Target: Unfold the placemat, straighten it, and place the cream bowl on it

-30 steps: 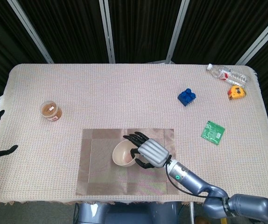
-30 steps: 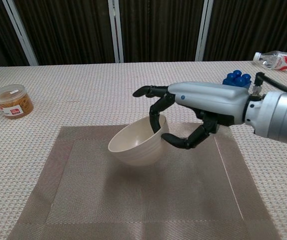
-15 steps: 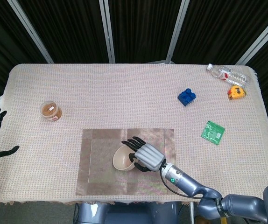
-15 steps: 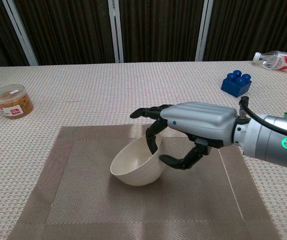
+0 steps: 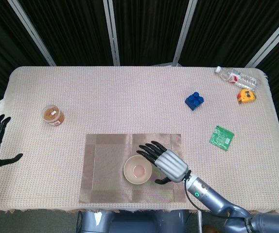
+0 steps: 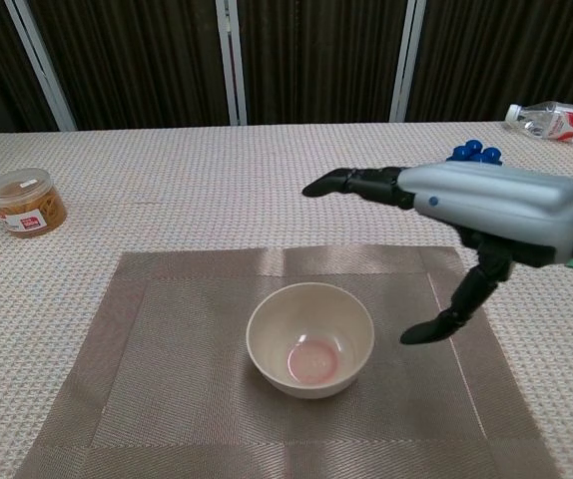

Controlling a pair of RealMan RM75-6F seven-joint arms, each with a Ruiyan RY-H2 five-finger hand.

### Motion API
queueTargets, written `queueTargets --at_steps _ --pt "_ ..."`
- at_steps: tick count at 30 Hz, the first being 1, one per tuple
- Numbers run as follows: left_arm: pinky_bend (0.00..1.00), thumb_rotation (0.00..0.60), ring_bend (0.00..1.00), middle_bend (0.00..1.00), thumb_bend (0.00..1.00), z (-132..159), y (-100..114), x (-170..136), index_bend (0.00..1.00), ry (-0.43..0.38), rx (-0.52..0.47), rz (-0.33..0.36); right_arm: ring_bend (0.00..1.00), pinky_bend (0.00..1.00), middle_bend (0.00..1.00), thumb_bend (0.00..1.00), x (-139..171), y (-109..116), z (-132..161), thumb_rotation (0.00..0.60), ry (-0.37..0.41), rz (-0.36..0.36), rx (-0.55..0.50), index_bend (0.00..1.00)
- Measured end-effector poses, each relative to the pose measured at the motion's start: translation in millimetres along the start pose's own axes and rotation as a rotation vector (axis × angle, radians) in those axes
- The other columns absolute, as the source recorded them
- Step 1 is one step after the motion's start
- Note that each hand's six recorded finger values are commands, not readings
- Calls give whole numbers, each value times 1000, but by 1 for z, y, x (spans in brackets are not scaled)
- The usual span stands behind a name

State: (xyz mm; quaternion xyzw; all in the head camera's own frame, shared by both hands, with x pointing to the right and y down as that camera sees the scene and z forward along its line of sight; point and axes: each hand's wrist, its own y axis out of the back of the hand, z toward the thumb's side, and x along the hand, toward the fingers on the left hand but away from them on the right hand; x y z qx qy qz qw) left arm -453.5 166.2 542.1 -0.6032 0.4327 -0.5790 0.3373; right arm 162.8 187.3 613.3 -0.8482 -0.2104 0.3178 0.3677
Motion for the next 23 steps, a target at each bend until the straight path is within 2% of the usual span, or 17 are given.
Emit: queueTargets --at_steps 5,8,12,18,23 --pt "0 600 0 0 40 -3 0 -5 0 1 21 11 0 0 0 0 29 29 -21 600 -71 -94 28 0" --pt "0 600 0 0 40 -4 -1 -11 0 -2 33 19 0 0 0 0 55 49 -39 600 -145 -169 48 0" --pt "0 600 0 0 40 -6 -3 -18 0 -15 48 39 0 0 0 0 101 72 -70 600 -289 -274 57 0" --pt "0 600 0 0 40 -15 -8 -32 0 -21 58 65 0 0 0 0 173 81 -118 600 -526 -371 44 0" --pt "0 600 0 0 41 -18 -9 -38 0 -30 47 66 0 0 0 0 205 79 -134 600 -608 -387 85 0"
